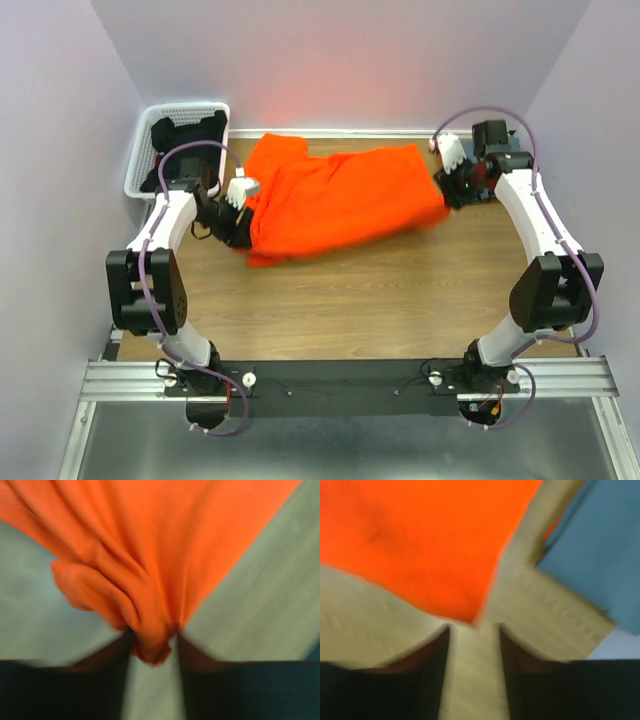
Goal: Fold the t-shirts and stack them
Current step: Flatten the tshirt out
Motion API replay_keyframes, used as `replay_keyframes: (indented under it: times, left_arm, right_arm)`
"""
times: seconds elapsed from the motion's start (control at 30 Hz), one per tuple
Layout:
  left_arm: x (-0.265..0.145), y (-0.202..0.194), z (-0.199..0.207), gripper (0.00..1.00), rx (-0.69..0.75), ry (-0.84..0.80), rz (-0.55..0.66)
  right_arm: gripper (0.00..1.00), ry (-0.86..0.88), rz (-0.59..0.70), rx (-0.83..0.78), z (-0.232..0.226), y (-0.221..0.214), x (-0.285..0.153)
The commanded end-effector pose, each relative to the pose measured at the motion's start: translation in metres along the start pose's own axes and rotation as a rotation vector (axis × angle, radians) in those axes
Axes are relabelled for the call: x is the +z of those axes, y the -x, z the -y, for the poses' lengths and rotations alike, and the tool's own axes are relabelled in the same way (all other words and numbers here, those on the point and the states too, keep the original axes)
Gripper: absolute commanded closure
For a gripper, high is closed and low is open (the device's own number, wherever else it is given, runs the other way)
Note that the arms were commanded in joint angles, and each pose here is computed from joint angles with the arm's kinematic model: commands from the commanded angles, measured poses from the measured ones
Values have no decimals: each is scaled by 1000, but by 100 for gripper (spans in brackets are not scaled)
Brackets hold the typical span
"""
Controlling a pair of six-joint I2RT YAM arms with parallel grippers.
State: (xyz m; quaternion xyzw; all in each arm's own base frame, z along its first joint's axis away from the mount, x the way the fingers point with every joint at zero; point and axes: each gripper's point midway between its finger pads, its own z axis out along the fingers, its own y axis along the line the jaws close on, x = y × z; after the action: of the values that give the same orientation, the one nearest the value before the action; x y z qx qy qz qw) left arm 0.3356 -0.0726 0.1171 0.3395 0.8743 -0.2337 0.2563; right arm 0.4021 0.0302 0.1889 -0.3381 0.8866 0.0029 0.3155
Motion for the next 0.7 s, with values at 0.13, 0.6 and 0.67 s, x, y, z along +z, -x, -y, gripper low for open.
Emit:
replay_keyframes:
  times: [0.13,0.6,0.67]
  left_arm:
    - [-58,24,6,9,115,136,90]
    - [3,-57,14,30,197,134,-182]
    - [14,-56,12,34,199,143,-190]
  right_arm:
    - [0,137,-130,43,-33,-41,-11]
    - [41,311,-270,146,-99,-89,32]
    - [43,297,-253,148,-100,-81,48]
